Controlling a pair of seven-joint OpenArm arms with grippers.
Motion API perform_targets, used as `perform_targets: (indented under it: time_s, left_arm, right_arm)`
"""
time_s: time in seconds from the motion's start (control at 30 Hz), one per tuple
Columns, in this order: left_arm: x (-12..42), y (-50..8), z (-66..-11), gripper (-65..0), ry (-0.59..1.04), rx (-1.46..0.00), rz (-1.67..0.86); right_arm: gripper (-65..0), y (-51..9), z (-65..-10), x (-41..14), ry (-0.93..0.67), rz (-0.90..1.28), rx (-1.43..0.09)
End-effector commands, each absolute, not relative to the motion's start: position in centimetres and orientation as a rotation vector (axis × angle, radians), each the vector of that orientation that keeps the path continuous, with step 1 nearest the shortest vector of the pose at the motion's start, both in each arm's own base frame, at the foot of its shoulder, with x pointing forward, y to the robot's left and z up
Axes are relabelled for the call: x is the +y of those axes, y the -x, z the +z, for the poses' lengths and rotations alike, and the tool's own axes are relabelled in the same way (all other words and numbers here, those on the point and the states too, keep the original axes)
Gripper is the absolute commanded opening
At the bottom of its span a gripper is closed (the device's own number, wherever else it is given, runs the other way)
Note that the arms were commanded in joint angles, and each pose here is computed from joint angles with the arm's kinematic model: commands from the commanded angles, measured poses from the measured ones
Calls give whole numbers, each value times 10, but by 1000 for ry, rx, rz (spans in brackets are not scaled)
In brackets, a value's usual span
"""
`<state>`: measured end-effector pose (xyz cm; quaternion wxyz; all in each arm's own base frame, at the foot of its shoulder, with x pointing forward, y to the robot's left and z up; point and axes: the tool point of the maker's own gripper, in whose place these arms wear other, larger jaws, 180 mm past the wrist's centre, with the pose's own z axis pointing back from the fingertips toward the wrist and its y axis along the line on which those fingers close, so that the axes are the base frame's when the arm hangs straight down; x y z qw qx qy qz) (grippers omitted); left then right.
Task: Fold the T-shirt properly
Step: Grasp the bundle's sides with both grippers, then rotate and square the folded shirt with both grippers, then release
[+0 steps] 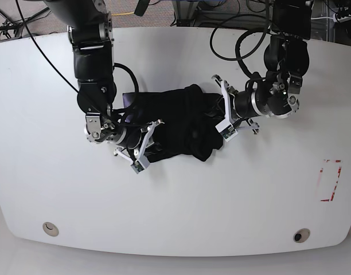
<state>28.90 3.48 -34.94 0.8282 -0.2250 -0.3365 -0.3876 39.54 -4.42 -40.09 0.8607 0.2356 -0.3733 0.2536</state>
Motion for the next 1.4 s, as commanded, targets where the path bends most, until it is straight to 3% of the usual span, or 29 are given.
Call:
perform_targets:
  time_s: [0.0, 0.27, 0.53, 0.8, 1.03, 1.37]
  left_arm:
    - [30, -297, -335, -639, 495, -772, -826]
    - [12, -299, -338, -639, 522, -773, -804]
    - [-20, -316, -345, -639, 503, -759, -787]
    - [-62, -318, -357, -639, 520, -754, -782]
    - [-64, -314, -371, -639, 474, -717, -787]
    - [14, -342, -377, -639, 290, -722, -832]
  right_arm:
    - [-552, -415, -372, -56, -452, 553, -857]
    - [-553, -422, -311, -76, -294, 643, -928]
    - [-549, -426, -301, -120, -202, 595, -934]
    - [-550, -419, -348, -142, -265, 523, -872]
    - [-553, -407, -397, -142, -366, 416, -837]
    - [-555, -365, -425, -143, -381, 401, -791]
